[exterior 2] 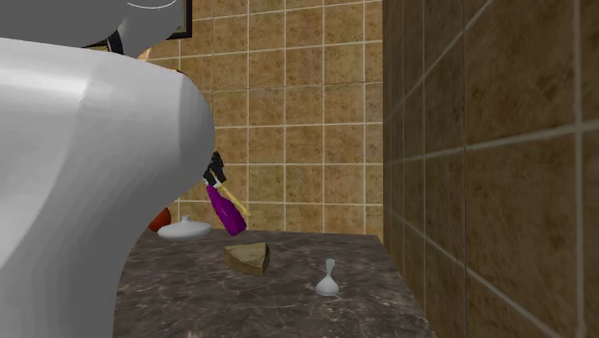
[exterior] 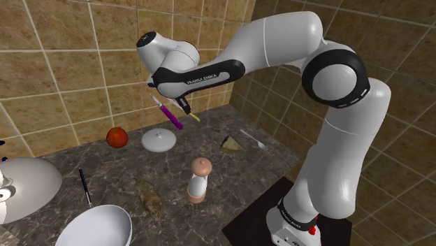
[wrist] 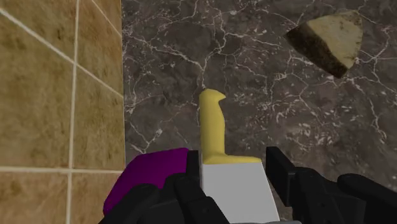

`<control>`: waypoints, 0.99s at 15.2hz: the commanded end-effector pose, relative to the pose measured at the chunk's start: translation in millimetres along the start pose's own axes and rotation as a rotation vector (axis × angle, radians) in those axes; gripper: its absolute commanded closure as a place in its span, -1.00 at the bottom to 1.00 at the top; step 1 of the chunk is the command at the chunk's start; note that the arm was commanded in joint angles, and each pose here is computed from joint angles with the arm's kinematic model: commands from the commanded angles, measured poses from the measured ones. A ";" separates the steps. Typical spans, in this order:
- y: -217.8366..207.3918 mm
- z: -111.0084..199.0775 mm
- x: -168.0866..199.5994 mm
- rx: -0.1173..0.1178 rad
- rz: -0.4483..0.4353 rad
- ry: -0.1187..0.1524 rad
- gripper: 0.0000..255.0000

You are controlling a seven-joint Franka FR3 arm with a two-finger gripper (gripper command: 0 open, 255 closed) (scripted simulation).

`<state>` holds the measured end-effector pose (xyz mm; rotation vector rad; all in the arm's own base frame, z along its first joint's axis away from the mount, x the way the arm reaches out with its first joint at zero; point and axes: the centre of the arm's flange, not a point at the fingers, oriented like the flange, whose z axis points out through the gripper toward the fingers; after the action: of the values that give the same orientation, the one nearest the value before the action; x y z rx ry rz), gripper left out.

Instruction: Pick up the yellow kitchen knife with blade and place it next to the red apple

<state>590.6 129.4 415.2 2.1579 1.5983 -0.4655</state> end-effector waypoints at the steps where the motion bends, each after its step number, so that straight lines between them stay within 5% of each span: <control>1: -8.9 -13.1 19.8 0.001 0.001 0.000 1.00; 15: -80.8 -106.3 162.2 0.001 0.001 0.000 1.00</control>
<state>565.3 323.0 416.5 2.1581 1.5980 -0.4654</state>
